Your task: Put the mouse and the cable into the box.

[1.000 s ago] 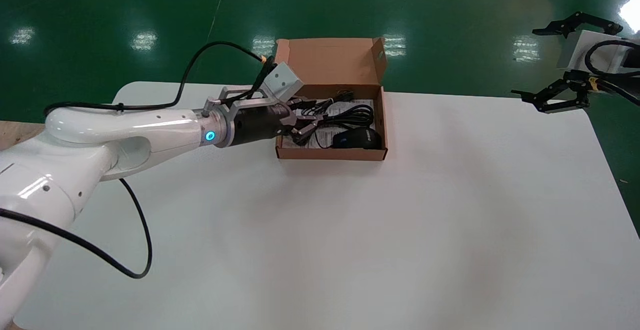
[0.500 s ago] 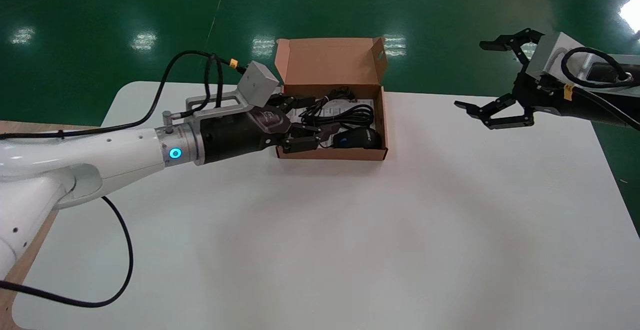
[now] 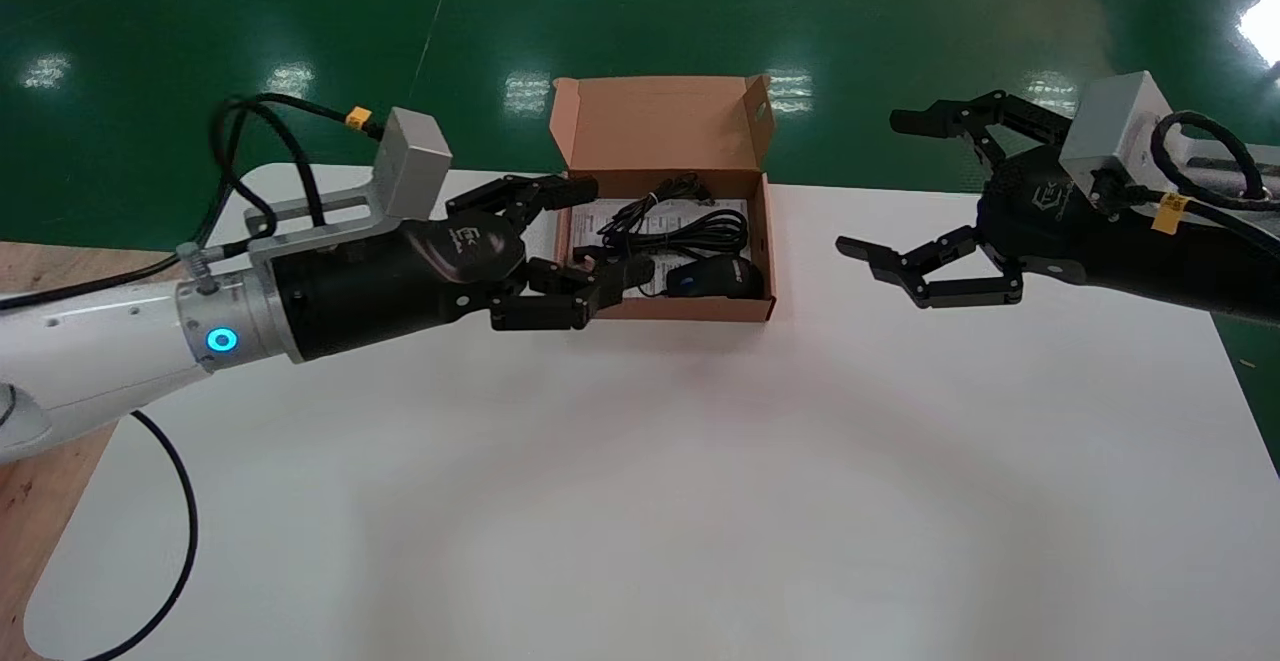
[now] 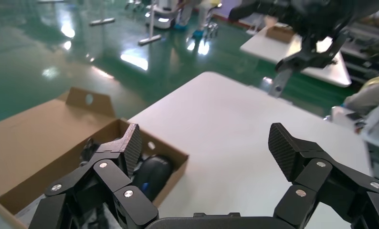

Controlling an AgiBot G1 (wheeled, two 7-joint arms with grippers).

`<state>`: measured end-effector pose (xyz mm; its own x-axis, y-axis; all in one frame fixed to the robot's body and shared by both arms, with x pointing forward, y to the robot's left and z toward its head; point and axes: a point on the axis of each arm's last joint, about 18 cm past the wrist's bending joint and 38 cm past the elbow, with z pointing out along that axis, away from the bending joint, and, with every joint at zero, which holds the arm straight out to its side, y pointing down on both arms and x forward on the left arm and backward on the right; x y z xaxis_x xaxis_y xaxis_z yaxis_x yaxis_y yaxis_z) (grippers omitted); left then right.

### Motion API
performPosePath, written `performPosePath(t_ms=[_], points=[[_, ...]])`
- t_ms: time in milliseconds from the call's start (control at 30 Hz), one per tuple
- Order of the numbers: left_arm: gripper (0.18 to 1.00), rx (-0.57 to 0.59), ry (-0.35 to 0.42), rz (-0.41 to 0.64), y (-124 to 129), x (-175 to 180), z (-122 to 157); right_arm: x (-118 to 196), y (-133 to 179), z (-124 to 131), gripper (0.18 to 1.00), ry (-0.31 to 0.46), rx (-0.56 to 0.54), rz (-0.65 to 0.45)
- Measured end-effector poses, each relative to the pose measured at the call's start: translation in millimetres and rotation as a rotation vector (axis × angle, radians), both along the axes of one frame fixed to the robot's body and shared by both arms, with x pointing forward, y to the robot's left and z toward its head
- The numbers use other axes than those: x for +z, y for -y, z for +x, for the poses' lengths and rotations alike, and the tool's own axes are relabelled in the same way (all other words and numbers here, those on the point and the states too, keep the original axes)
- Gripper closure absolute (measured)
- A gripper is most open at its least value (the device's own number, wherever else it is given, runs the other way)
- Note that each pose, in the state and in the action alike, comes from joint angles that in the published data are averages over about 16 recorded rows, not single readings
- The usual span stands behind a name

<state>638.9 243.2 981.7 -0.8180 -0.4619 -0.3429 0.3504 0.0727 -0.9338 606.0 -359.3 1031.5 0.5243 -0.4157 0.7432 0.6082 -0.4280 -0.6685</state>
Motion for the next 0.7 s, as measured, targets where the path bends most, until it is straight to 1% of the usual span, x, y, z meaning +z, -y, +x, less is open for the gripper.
performPosePath(t_ms=[100,300,500,700], points=[[0.221,-0.032,0.011,-0.005,-8,3,-16,-4,-7,-11,0.179,-0.028,0.048,0.027],[0.192,-0.093,0.035,0.002,-23,7,-50,-12,-20,-36,0.179,-0.090,0.143,0.069],[0.185,-0.151,0.060,0.030,-37,10,-86,-20,-33,-63,0.179,-0.157,0.236,0.097],[0.183,-0.204,0.082,0.080,-48,12,-123,-28,-44,-93,0.179,-0.231,0.325,0.109]])
